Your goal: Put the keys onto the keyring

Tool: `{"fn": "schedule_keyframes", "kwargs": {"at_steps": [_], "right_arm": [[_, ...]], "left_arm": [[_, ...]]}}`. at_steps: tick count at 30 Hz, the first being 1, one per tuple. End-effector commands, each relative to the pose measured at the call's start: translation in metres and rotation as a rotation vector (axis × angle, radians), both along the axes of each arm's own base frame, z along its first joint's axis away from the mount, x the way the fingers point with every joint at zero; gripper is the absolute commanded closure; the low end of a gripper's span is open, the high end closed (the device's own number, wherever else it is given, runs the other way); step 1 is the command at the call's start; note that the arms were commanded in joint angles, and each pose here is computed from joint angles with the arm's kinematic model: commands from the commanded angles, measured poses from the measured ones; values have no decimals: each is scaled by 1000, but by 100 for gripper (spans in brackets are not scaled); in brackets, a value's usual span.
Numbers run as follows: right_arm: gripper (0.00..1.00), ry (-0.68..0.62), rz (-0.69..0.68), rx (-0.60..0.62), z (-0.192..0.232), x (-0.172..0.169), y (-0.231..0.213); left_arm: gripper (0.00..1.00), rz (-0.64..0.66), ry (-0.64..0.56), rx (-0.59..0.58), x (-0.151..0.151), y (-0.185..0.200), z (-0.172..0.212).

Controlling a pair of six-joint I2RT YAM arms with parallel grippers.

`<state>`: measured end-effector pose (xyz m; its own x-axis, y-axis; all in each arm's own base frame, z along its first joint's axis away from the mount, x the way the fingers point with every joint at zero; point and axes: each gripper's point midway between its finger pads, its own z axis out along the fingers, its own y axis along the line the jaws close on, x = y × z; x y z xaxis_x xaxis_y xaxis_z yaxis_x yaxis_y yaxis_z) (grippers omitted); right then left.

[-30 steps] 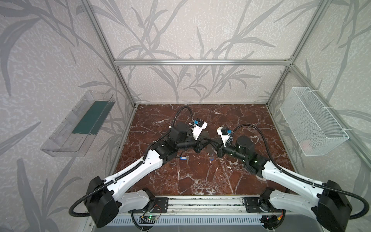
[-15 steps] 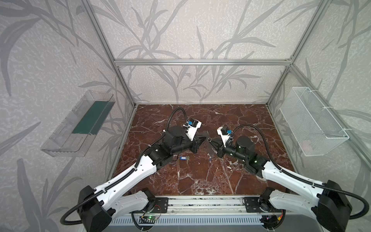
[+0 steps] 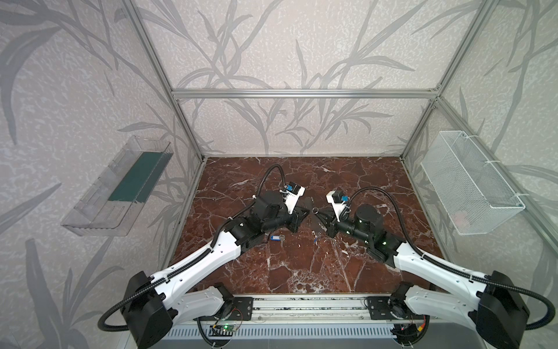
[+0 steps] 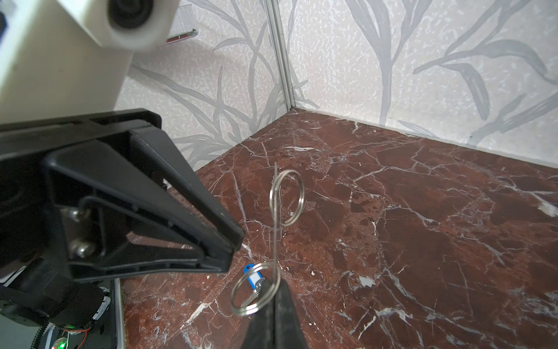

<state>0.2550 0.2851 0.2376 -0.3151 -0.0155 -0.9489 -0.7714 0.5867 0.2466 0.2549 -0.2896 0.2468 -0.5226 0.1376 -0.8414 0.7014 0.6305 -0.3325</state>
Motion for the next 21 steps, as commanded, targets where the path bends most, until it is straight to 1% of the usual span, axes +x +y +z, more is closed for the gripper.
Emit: {"fn": "schedule_keyframes", "kwargs": {"at_steps": [1, 7, 13, 21], "right_arm": [[100, -43, 11, 26, 12, -2, 0], [100, -39, 10, 23, 10, -2, 1], [100, -35, 10, 21, 9, -1, 1], [100, -30, 0, 15, 8, 1, 0]], "left_arm": [[84, -22, 16, -7, 0, -6, -1], [84, -63, 38, -47, -4, -15, 3], [84, -78, 17, -79, -9, -16, 16], [84, -12, -50, 19, -8, 4, 17]]}}
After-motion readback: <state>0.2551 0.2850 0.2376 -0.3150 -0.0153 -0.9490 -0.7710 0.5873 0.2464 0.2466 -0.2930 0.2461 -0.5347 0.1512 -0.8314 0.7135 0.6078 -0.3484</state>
